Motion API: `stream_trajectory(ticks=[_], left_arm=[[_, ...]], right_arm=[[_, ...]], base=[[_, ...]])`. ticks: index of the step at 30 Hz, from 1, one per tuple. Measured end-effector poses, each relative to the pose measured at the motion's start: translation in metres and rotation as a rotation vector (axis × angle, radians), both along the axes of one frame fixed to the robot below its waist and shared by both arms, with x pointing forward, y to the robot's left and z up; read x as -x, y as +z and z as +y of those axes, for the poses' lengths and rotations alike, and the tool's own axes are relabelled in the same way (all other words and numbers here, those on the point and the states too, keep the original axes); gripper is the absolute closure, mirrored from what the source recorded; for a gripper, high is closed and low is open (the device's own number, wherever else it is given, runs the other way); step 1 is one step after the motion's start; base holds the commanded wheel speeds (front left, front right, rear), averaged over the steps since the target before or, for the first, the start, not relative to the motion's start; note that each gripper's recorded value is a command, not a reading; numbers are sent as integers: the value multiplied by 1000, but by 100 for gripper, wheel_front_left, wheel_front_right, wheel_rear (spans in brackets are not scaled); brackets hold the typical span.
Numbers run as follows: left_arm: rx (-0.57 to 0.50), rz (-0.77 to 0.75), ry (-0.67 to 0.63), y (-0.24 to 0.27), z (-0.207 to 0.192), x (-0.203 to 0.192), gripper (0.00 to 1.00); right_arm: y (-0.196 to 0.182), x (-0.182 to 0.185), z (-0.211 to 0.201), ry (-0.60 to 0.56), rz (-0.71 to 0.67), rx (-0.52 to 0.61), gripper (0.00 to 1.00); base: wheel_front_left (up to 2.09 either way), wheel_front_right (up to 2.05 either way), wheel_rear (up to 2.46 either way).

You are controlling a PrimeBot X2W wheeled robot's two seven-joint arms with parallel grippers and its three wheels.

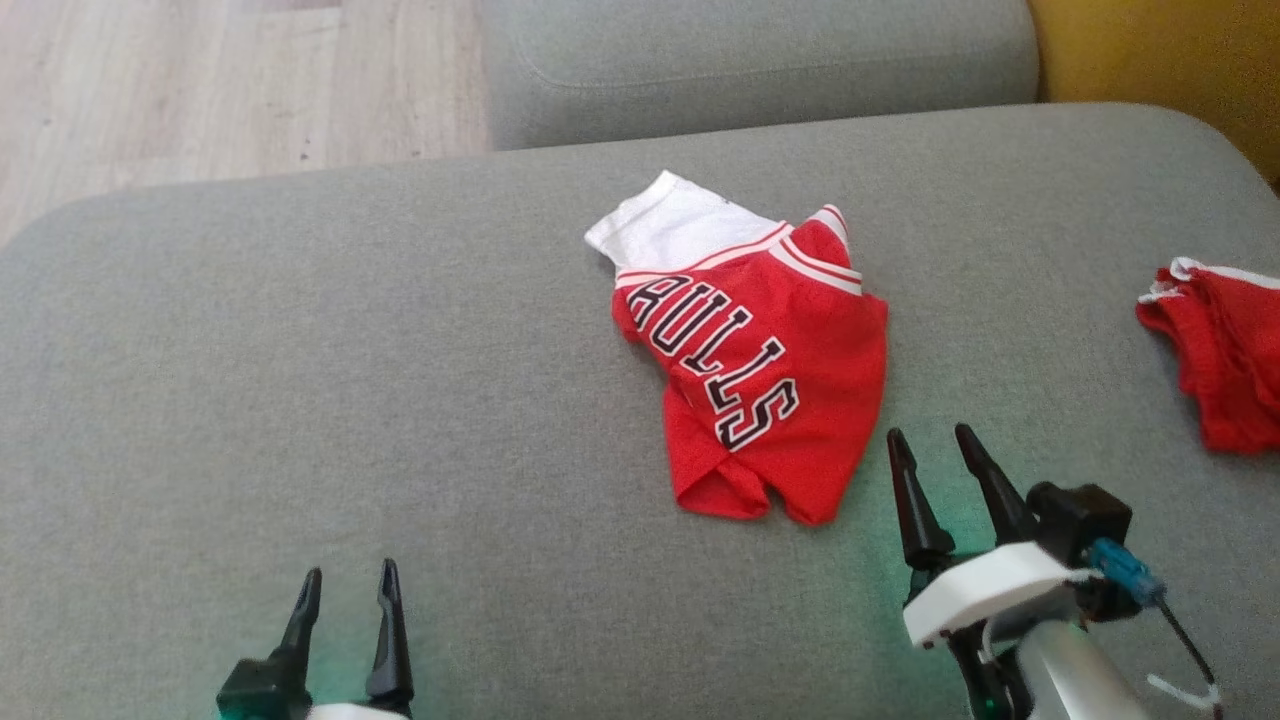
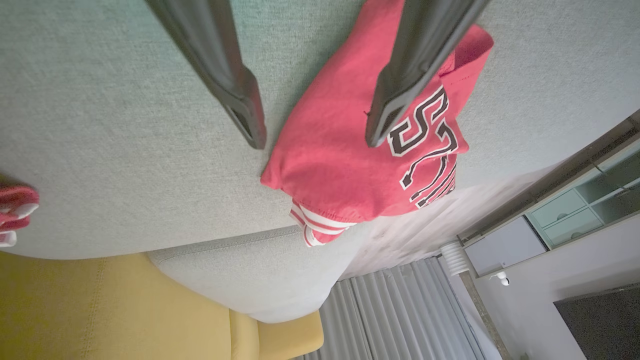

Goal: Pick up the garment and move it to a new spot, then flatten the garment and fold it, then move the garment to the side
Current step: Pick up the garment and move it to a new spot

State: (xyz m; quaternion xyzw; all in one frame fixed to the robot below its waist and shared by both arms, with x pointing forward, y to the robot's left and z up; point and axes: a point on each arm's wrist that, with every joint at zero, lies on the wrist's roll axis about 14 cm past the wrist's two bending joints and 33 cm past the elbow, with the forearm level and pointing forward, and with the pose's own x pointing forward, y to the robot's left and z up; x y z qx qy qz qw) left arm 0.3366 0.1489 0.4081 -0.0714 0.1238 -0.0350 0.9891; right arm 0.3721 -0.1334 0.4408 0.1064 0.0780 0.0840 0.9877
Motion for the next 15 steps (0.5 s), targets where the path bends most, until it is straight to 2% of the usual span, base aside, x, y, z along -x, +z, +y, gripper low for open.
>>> stream_trajectory(ticks=[6,15], left_arm=[[-1,-15,6,4,3,2,0],[22,2,-33,-1,-13,-5,0]], right_arm=[[-3,2,-1,-4,9,3,0],[-22,3,-5,-15,70,5,0]], base=[[0,0,0],[0,0,0]])
